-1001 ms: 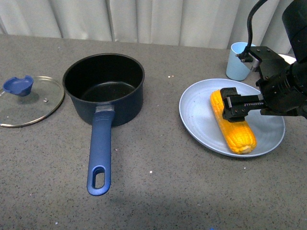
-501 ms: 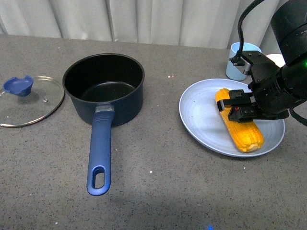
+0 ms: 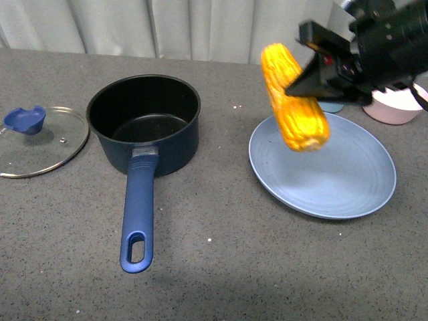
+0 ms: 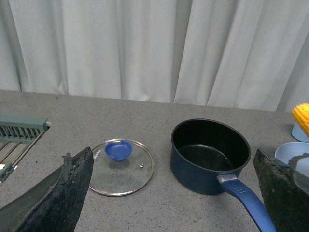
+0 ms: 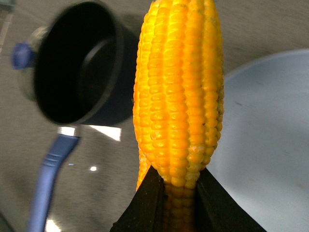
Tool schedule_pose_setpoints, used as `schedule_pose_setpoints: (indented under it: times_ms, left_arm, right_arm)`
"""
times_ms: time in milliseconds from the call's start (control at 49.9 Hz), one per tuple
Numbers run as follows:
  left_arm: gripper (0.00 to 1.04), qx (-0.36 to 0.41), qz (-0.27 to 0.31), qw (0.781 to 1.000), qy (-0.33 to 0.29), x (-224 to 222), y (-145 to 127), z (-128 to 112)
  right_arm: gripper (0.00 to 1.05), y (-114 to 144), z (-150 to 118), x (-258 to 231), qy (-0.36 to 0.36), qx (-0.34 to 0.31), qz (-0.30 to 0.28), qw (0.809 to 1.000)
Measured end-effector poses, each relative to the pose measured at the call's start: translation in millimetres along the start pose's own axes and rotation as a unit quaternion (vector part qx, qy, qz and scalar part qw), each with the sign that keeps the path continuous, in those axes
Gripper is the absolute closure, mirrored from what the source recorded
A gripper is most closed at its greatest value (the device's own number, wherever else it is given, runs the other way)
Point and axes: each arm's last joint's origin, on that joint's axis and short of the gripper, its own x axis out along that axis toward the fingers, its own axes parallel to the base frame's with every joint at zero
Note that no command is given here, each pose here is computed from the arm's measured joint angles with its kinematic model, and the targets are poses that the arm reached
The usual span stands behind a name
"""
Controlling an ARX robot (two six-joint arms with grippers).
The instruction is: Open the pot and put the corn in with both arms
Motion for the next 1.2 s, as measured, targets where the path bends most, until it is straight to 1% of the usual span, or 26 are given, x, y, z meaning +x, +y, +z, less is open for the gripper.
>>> schedule_pose_setpoints:
  times_ms: [140,260,300,501,681,821,881,941,961,1021,1041,1141,1201]
  left_arm:
    - [0.06,0.000,0.000,1.000,0.000,0,0,0]
    - [0.06,0.000,0.000,1.000,0.000,0,0,0]
    - [0.06,0.000,0.000,1.000,0.000,0,0,0]
    - [0.06,0.000,0.000,1.000,0.000,0,0,0]
    - [0.06,0.000,0.000,1.000,0.000,0,0,0]
    - [0.06,0.000,0.000,1.000,0.000,0,0,0]
    - [0.06,0.000,0.000,1.000,0.000,0,0,0]
    - [0.06,0.000,0.000,1.000,0.000,0,0,0]
    - [0.06,0.000,0.000,1.000,0.000,0,0,0]
    - [0.06,0.000,0.000,1.000,0.000,0,0,0]
    - [0.06,0.000,0.000,1.000,0.000,0,0,0]
    - [0.06,0.000,0.000,1.000,0.000,0,0,0]
    - [0.06,0.000,0.000,1.000,0.000,0,0,0]
  right_arm:
    - [0.94,33,21,12,-0.005,-0.007,0.070,0.998]
    - [0.94,57,37,37,0.007,-0.011,0.108,0.994]
    - [0.94,62,40,47,0.017,-0.010,0.112,0.994]
    - [0.95,70,49,95,0.057,-0.006,0.116,0.992]
    - [0.95,75,59,108,0.061,-0.002,0.117,0.991]
    - [0.95,74,59,114,0.069,0.001,0.105,0.992]
    - [0.87,73,58,116,0.071,0.003,0.105,0.992]
    - [0.74,72,57,119,0.073,0.006,0.103,0.992]
    - [0.68,72,58,119,0.072,0.007,0.101,0.992]
    - [0.57,71,58,120,0.070,0.009,0.097,0.993]
    - [0.55,71,58,120,0.070,0.009,0.097,0.993]
    - [0.39,71,58,120,0.070,0.008,0.096,0.993]
    - [0.25,71,58,120,0.066,0.007,0.094,0.993]
